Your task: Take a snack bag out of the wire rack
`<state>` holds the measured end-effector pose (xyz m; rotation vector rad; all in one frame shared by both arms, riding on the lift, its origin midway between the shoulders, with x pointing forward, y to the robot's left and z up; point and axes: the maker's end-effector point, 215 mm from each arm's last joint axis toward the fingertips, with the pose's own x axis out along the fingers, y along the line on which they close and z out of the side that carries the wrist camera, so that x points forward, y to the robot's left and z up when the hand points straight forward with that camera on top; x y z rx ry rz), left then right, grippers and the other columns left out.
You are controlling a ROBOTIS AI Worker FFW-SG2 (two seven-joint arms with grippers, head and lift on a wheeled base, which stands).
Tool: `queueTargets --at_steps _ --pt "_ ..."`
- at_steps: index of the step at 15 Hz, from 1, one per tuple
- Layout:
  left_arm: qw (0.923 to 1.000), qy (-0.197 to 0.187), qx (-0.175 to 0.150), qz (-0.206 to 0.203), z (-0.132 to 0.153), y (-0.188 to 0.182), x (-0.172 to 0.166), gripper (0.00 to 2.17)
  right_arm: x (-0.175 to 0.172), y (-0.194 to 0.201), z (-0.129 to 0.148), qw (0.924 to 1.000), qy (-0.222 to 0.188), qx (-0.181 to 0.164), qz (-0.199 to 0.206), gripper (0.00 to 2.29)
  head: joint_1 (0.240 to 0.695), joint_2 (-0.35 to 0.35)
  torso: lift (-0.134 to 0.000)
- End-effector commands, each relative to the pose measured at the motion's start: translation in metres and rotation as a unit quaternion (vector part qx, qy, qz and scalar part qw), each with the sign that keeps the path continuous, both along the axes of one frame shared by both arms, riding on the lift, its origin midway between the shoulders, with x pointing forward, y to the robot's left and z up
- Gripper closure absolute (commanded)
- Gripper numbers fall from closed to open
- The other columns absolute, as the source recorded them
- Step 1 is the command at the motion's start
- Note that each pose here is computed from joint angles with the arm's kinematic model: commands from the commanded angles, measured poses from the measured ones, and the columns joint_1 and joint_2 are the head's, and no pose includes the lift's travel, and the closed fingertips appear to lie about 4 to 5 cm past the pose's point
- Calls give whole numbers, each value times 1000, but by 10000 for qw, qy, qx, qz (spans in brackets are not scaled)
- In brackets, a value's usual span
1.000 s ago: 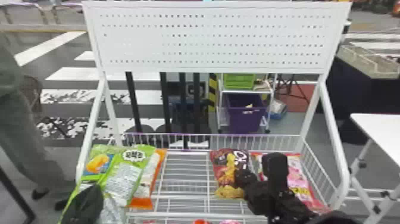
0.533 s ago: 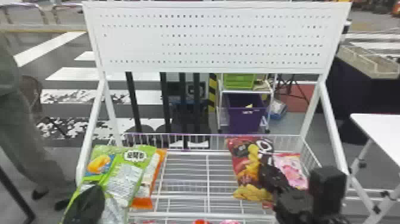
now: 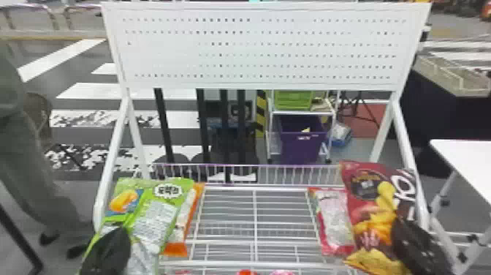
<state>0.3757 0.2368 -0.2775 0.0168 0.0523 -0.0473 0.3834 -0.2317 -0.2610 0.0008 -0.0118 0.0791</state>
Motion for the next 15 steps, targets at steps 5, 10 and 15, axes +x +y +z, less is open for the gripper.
queueTargets --at_steps 5,10,15 --pt "10000 -3 6 0 0 0 0 1787 -44 -12 4 9997 -112 -29 -195 2219 499 0 0" --pt "10000 15 0 -12 0 -1 -3 1787 -44 -8 6 9998 -133 -23 -136 2219 499 0 0" --pt "10000 -3 3 -16 3 -2 -4 1787 -45 -10 3 9998 -97 -37 -147 2219 499 0 0"
